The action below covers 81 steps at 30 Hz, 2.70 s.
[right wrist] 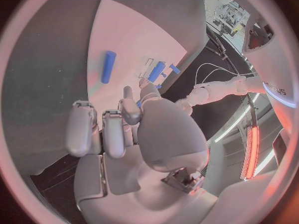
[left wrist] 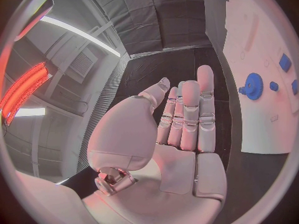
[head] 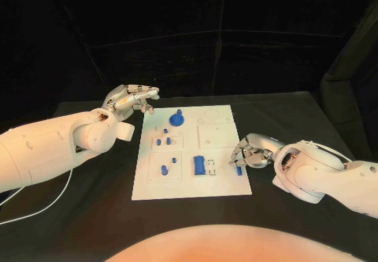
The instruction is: Assemble the parts on the task board
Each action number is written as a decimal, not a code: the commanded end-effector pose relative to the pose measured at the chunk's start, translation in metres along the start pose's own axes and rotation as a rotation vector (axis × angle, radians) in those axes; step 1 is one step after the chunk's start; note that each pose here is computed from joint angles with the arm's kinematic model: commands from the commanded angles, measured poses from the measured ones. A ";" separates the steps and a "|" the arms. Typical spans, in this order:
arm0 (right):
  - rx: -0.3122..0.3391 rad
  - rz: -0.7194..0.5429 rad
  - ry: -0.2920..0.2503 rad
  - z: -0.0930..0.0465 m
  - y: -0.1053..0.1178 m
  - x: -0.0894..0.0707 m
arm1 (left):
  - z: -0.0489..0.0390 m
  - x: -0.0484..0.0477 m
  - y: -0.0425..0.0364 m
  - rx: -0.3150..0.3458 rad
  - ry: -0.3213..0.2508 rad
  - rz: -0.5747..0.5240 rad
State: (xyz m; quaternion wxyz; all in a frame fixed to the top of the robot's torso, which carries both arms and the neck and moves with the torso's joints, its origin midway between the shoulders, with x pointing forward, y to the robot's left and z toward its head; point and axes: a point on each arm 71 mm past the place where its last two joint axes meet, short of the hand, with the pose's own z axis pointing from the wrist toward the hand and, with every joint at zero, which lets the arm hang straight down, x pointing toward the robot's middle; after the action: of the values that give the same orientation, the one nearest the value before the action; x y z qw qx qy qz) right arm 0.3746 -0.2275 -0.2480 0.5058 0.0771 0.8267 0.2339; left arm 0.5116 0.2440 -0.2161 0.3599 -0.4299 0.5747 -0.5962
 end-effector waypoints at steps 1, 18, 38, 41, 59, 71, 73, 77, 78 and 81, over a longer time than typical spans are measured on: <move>0.048 -0.072 -0.018 -0.001 -0.006 -0.003 | 0.0005 0.0005 -0.0023 0.032 -0.012 0.003; 0.187 -0.195 -0.003 0.004 -0.022 -0.003 | -0.0004 0.0011 0.0001 0.023 -0.004 -0.003; 0.129 -0.224 0.051 0.012 -0.004 0.009 | -0.0020 -0.0020 0.0024 0.010 -0.003 -0.005; 0.131 -0.245 0.059 0.013 -0.004 0.010 | -0.0020 -0.0020 0.0025 0.009 -0.002 -0.006; 0.147 -0.421 0.105 0.023 0.003 0.023 | -0.0023 -0.0014 0.0032 -0.001 0.006 -0.010; 0.187 -0.171 0.081 0.015 0.002 0.022 | -0.0018 -0.0009 0.0036 -0.005 0.009 -0.011; 0.194 -0.103 0.077 0.013 0.003 0.022 | -0.0017 -0.0007 0.0036 -0.005 0.010 -0.011; 0.190 0.007 0.051 0.009 0.007 0.021 | -0.0014 -0.0001 0.0038 -0.005 0.011 -0.012; 0.185 0.026 0.042 0.009 0.009 0.021 | -0.0014 0.0000 0.0038 -0.005 0.012 -0.012; 0.169 0.065 0.020 0.007 0.014 0.021 | -0.0013 0.0003 0.0038 -0.006 0.012 -0.012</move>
State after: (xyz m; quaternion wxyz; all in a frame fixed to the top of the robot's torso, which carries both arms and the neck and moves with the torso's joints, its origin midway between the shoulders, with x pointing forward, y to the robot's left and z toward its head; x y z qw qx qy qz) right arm 0.3698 -0.2066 -0.2633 0.4832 0.0887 0.8568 0.1567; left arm 0.5099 0.2455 -0.2211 0.3566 -0.4328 0.5768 -0.5940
